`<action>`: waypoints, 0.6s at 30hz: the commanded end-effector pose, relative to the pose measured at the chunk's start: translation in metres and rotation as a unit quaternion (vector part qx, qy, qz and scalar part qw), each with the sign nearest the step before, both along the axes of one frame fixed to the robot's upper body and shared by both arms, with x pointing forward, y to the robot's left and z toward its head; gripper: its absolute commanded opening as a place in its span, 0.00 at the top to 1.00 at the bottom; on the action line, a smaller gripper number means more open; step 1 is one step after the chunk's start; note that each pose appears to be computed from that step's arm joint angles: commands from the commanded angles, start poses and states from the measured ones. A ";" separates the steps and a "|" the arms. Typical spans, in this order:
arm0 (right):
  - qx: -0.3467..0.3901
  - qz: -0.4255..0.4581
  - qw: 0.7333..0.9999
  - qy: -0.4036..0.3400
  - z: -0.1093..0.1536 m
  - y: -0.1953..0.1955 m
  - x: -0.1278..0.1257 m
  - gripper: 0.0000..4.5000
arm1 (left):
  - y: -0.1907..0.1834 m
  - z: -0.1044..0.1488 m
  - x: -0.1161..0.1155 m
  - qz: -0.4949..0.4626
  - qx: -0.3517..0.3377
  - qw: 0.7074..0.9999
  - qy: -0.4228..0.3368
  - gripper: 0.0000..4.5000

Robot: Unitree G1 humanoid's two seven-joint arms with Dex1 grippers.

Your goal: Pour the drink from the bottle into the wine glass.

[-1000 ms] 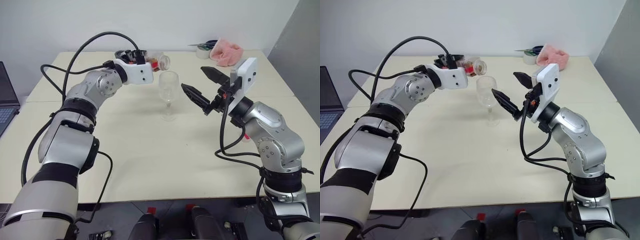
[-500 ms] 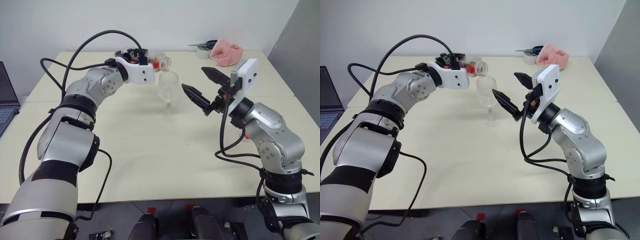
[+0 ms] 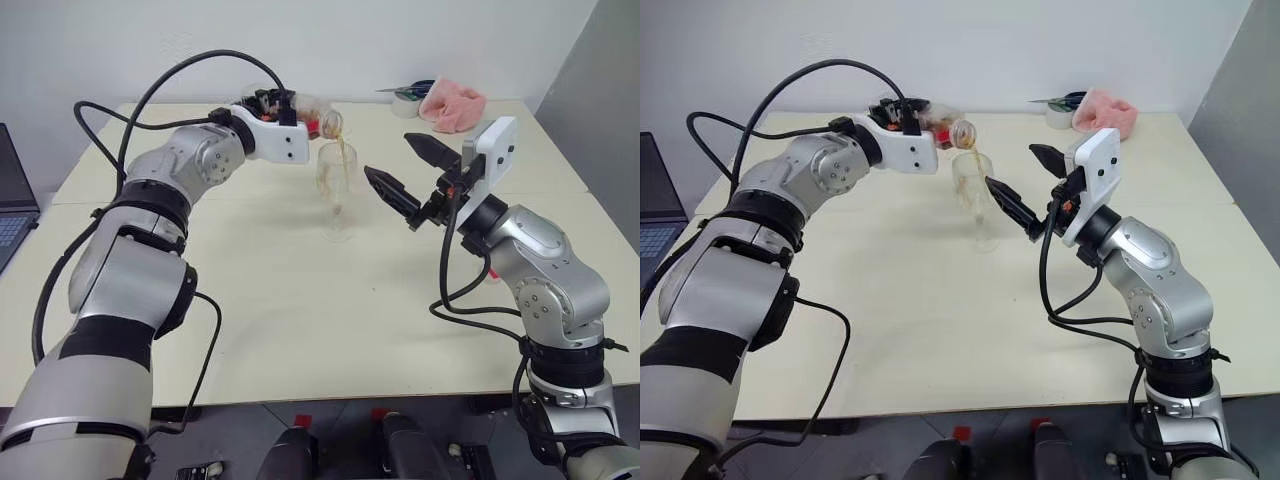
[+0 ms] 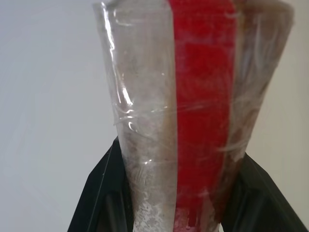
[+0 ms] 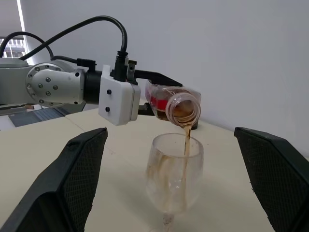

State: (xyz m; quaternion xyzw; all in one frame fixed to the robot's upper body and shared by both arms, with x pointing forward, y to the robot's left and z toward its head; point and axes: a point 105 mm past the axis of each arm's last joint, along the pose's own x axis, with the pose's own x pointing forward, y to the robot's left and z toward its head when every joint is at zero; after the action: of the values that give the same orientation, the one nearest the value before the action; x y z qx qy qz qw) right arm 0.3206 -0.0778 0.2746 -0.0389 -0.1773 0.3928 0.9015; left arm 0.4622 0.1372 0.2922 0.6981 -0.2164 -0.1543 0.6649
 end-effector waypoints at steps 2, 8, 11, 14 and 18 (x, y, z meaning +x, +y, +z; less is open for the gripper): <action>0.015 -0.002 0.999 -0.029 0.013 -0.003 -0.007 0.00 | 0.000 0.028 -0.003 -0.002 -0.001 0.999 -0.038 0.62; 0.018 -0.003 0.999 -0.028 0.012 -0.003 -0.006 0.00 | 0.000 0.031 -0.003 0.000 0.005 0.999 -0.042 0.62; 0.019 -0.004 0.999 -0.027 0.012 -0.004 -0.006 0.00 | 0.000 0.032 -0.003 0.001 0.008 0.999 -0.044 0.62; 0.021 -0.005 0.999 -0.027 0.012 -0.004 -0.006 0.00 | -0.001 0.033 -0.004 0.001 0.010 0.999 -0.044 0.62; 0.022 -0.007 0.999 -0.026 0.011 -0.005 -0.005 0.00 | -0.002 0.033 -0.003 0.000 0.012 0.999 -0.044 0.62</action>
State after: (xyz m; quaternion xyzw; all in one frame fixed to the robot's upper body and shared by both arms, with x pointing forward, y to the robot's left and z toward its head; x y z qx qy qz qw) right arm 0.3215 -0.0787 0.2738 -0.0329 -0.1786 0.3855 0.9046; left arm 0.4630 0.1378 0.2975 0.7141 -0.2118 -0.1506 0.6500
